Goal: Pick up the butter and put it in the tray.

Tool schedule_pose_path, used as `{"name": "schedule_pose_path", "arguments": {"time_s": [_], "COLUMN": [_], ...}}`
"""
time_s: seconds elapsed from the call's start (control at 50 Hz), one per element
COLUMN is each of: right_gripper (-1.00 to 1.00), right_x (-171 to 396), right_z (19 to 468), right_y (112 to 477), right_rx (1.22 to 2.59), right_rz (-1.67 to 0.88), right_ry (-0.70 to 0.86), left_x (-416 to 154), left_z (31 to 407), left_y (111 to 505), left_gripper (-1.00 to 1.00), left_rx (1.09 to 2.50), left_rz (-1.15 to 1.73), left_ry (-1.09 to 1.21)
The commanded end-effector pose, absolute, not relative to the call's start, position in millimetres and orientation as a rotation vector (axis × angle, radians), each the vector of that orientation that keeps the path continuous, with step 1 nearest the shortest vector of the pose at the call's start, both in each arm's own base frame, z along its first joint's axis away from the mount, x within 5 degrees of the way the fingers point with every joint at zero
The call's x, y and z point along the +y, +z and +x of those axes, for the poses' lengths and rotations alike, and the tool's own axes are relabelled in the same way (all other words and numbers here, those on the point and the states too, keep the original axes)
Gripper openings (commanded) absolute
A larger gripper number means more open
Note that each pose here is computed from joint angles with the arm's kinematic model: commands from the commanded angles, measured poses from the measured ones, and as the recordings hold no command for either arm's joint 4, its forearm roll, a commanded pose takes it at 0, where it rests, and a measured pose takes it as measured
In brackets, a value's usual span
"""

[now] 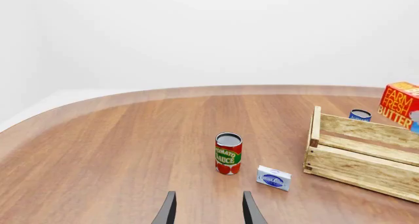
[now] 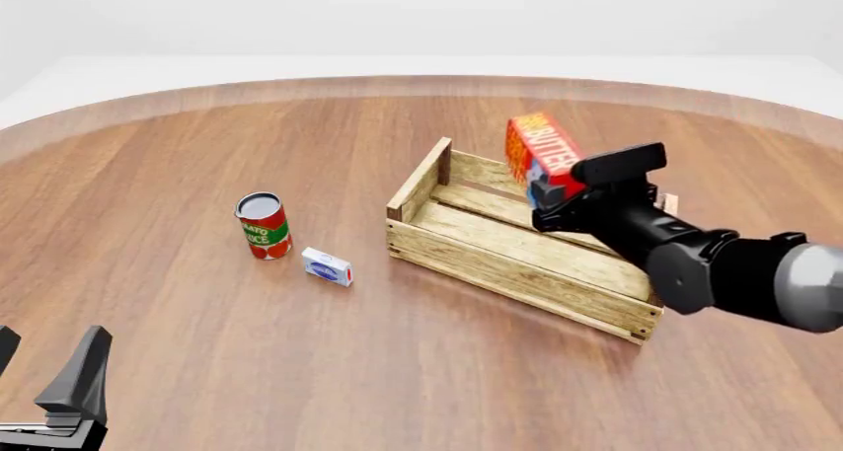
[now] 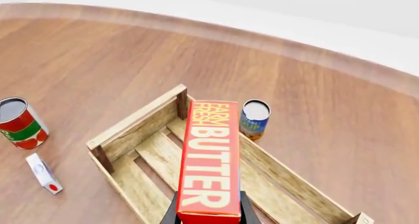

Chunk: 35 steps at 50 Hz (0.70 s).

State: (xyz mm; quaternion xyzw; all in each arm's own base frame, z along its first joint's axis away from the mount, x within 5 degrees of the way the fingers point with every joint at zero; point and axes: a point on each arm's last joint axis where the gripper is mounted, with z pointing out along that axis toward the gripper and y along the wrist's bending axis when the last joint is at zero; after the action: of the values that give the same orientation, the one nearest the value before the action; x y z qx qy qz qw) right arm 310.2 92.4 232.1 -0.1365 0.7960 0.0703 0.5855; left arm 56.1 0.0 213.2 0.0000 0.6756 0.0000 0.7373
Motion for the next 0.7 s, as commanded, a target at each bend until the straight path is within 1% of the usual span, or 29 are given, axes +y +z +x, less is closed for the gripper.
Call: {"name": "schedule_pose_path", "arguments": {"time_s": [0.02, 0.7], "right_gripper": [-1.00, -1.00], "right_x": [96.3, 99.9], "right_z": [323.3, 339.7], "right_y": [229.4, 199.1], "right_rx": [1.851, 1.929], "right_rz": [-0.297, -0.288], "right_ry": [0.180, 0.182], "left_x": [0.0, 0.0], "left_z": [56.1, 56.1], "left_y": [213.2, 213.2], "left_gripper": [1.00, 1.00], "left_rx": [1.484, 1.484], "left_rz": [0.000, 0.000], "left_ry": [0.000, 0.000]}}
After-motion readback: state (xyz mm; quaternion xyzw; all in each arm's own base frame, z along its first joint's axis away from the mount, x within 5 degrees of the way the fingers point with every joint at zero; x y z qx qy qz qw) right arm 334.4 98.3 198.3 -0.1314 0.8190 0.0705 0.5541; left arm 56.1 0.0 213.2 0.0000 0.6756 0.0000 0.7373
